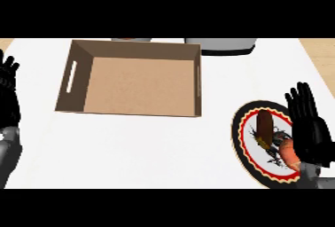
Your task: Pick the squash from the plate and place it in the cardboard box
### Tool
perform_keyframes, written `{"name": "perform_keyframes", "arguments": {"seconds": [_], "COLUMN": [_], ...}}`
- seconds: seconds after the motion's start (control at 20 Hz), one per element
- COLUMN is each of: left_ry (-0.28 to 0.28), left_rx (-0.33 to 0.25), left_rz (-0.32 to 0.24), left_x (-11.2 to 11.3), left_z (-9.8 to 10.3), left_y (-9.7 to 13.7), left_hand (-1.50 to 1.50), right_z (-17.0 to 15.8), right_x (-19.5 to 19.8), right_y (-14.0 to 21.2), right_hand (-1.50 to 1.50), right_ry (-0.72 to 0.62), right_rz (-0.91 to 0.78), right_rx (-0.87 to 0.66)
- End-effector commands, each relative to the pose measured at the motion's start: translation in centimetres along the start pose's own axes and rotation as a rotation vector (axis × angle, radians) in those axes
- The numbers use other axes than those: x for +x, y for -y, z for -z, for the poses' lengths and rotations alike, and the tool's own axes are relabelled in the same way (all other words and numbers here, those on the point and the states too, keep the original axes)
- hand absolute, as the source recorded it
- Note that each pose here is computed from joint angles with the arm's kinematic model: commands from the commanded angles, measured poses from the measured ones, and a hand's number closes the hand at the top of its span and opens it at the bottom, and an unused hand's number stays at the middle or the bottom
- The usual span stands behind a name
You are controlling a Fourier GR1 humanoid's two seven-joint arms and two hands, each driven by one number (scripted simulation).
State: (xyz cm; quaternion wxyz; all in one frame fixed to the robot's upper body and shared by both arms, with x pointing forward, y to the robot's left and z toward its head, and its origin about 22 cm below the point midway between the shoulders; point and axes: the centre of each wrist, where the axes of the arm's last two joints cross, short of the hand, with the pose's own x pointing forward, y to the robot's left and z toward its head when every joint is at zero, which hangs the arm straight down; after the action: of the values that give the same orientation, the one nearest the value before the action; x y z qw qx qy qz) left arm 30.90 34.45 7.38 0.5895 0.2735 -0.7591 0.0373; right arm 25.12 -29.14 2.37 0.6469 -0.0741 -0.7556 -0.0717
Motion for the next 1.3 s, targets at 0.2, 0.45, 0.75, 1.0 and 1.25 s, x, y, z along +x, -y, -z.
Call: {"name": "perform_keyframes", "arguments": {"seconds": [0.2,0.45,0.75,1.0,1.25], "left_ry": [-0.167,-0.269,-0.260,-0.285,-0.276], "left_rx": [-0.278,-0.388,-0.380,-0.366,-0.382], "left_rz": [0.067,0.060,0.060,0.062,0.064], "left_x": [-3.3,-3.7,-3.6,-3.8,-2.8], "left_z": [-6.5,-9.5,-10.5,-11.1,-10.2], "left_y": [2.5,4.5,3.3,2.9,3.1], "left_hand": [0.00,0.00,0.00,0.00,0.00], "right_z": [5.0,2.6,-1.1,-1.0,-0.3], "right_x": [8.5,2.4,1.7,6.3,9.9], "right_y": [4.0,7.5,10.7,14.1,14.8], "right_hand": [-1.50,-1.50,-1.50,-1.50,-1.50], "right_ry": [0.261,0.062,0.125,-0.030,-0.253], "right_rz": [-0.049,-0.340,-0.382,-0.776,-0.998], "right_rx": [0.034,-0.364,-0.244,-0.051,0.176]}}
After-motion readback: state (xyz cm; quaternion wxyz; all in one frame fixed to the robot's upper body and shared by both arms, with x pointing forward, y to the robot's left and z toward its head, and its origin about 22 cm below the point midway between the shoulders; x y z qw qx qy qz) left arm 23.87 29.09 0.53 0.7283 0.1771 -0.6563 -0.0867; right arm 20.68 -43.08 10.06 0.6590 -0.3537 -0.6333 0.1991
